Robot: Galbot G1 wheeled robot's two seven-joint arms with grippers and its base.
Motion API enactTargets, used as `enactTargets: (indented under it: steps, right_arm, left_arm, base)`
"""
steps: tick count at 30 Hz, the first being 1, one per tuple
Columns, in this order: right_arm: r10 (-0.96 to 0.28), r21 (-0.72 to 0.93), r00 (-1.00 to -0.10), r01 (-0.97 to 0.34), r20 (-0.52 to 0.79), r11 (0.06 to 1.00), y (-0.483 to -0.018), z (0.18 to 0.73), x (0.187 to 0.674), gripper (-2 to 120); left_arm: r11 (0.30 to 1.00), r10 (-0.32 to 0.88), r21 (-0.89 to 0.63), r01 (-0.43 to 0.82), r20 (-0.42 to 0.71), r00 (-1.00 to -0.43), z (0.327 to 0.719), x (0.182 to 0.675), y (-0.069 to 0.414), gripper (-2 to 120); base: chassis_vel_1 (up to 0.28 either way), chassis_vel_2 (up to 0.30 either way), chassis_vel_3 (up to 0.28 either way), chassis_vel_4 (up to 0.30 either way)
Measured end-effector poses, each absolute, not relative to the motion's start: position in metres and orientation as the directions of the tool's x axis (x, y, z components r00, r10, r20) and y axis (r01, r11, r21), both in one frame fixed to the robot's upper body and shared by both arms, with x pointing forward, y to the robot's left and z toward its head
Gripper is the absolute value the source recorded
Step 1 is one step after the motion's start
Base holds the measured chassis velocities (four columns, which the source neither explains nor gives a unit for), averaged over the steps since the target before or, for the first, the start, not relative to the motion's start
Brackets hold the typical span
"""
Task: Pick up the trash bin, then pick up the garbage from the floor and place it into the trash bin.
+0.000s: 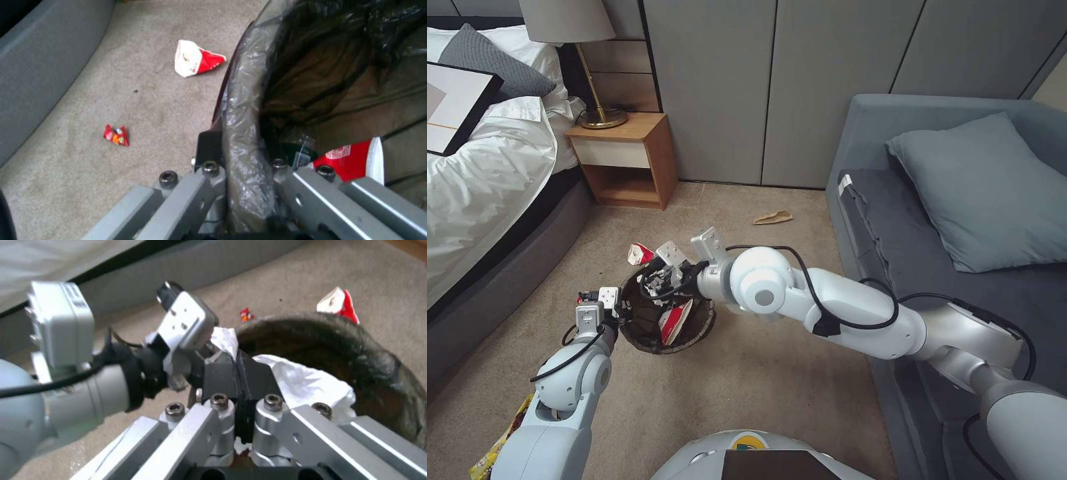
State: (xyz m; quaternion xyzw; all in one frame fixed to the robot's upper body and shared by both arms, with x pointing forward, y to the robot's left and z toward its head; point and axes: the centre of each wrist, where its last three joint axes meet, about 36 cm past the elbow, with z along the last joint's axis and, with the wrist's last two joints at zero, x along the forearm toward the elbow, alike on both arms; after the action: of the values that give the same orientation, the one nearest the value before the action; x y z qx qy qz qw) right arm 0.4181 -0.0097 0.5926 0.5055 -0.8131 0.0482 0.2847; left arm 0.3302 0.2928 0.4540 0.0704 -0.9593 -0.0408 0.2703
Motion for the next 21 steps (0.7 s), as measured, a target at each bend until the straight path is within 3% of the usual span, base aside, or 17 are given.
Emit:
enactTargets:
  steps: [12, 21]
  right_arm:
    - [-0.774, 0.226, -0.331, -0.828, 0.540, 0.513, -0.002, 0.569, 0.433, 1]
    - [-0.793, 0.257, -0.331, -0.822, 0.512, 0.509, 0.006, 0.554, 0.440, 34]
  left_arm:
    - [0.987, -0.156, 0.111, -0.115, 0.512, -0.845, 0.454, 0.330, 0.293, 3]
    - [0.986, -0.162, 0.108, -0.124, 0.515, -0.842, 0.454, 0.330, 0.297, 3]
  base:
    - [0.000, 0.000, 0.000, 0.000]
    - [0.000, 0.000, 0.000, 0.000]
